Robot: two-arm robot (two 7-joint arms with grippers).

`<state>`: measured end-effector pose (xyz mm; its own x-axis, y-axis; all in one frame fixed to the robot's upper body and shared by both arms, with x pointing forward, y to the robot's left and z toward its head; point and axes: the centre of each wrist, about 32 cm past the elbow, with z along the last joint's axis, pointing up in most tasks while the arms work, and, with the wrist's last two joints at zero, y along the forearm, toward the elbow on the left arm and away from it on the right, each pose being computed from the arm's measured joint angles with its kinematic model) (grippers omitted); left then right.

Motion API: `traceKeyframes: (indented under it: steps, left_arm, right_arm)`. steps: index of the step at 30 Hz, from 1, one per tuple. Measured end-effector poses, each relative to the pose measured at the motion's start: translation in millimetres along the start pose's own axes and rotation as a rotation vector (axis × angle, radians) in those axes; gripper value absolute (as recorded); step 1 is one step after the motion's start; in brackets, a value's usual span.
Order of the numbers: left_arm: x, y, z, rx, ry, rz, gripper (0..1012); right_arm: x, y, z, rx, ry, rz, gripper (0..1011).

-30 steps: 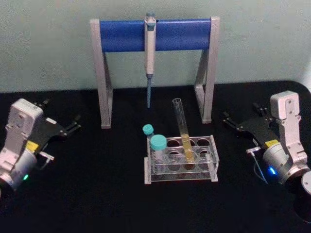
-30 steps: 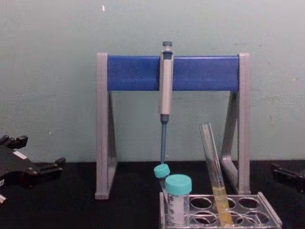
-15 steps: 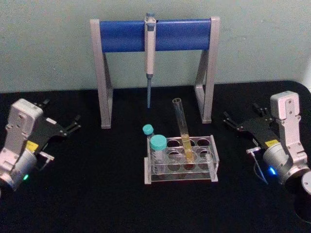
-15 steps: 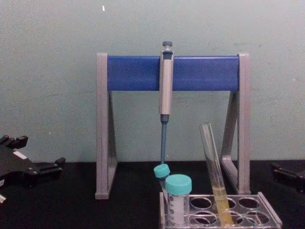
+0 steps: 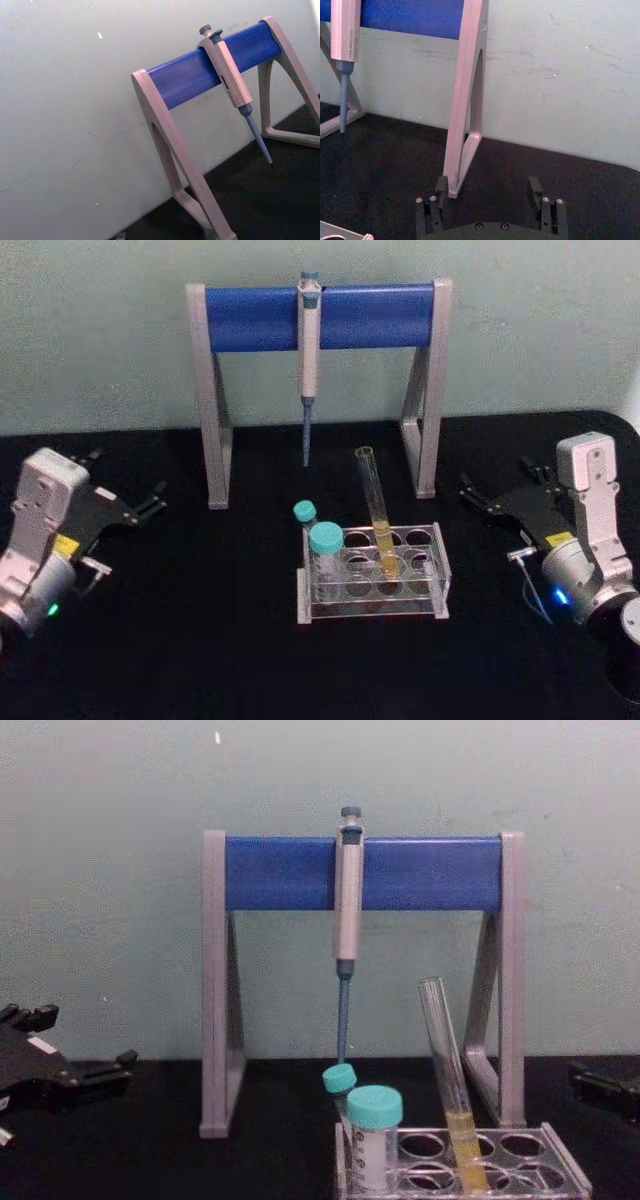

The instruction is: Pick up the test tube from the test tube rack, shake it, then place it back into the test tube rack.

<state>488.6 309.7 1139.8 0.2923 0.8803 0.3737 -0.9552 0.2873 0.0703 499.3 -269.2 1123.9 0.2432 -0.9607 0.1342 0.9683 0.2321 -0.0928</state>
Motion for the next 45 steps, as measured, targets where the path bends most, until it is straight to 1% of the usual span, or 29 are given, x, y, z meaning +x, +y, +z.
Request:
traceKeyframes:
  steps: [45]
  left_arm:
    - [0.0,0.0,0.0,0.0,0.0,0.0,1001]
  right_arm:
    - [0.0,0.0,0.0,0.0,0.0,0.0,1000]
